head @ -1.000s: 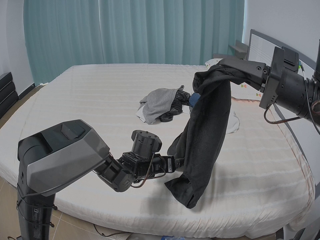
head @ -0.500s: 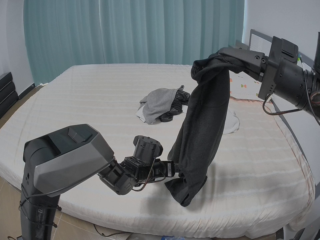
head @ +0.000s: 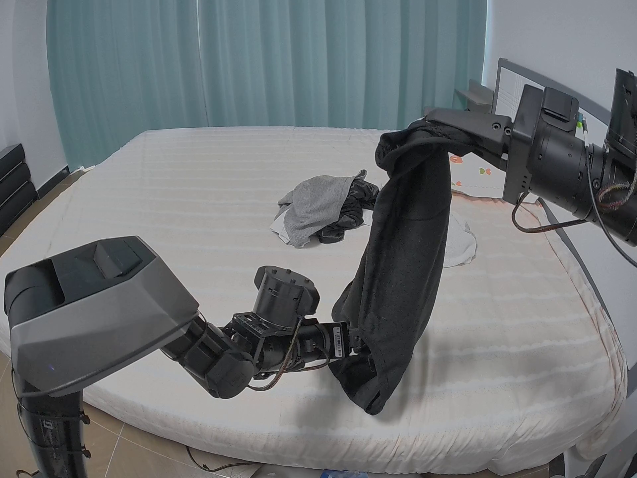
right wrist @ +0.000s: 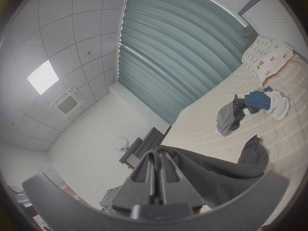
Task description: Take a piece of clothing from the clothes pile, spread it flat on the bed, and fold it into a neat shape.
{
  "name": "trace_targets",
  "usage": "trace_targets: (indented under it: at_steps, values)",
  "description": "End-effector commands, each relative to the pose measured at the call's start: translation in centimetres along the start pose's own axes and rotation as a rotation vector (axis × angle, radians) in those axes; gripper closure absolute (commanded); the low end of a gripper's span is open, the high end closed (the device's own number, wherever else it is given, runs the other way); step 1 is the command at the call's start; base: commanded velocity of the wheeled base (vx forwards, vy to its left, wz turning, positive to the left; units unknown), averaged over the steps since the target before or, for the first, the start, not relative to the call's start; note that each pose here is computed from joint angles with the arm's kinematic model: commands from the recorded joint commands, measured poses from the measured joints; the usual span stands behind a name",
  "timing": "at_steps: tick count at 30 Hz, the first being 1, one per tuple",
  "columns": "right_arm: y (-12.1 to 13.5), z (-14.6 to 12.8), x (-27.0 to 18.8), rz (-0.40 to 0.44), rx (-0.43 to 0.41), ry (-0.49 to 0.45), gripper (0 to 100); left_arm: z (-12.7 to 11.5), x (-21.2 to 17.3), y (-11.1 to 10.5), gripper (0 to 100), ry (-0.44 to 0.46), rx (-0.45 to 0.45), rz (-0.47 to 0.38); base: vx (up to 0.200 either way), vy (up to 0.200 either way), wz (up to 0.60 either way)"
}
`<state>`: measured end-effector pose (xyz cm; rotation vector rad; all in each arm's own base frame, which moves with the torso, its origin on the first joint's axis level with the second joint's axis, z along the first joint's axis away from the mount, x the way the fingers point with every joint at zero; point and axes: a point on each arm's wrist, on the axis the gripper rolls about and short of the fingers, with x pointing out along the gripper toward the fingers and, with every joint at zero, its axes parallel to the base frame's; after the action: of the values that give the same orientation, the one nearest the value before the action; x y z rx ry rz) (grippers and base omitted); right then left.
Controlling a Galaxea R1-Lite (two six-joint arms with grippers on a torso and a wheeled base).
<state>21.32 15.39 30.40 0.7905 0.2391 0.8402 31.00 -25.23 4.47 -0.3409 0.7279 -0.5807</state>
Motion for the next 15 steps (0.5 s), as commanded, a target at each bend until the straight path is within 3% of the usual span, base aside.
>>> trace_targets:
  at_steps: [1, 6, 15]
  values:
    - [0.7, 0.5, -0.3, 0.022, -0.006, -0.017, 100, 0.3, 0.8, -1.0, 0, -0.021, -0.001, -0.024, 0.000, 0.000, 0.00]
    - [1.4, 0.9, -0.9, 0.045, -0.013, -0.034, 100, 1.1, 1.5, -0.6, 0, -0.045, -0.023, -0.016, 0.000, 0.000, 0.00]
    - [1.5, 1.0, -1.1, 0.046, -0.013, -0.041, 100, 2.6, 5.7, 1.2, 0, -0.137, -0.181, 0.044, 0.000, 0.000, 0.00]
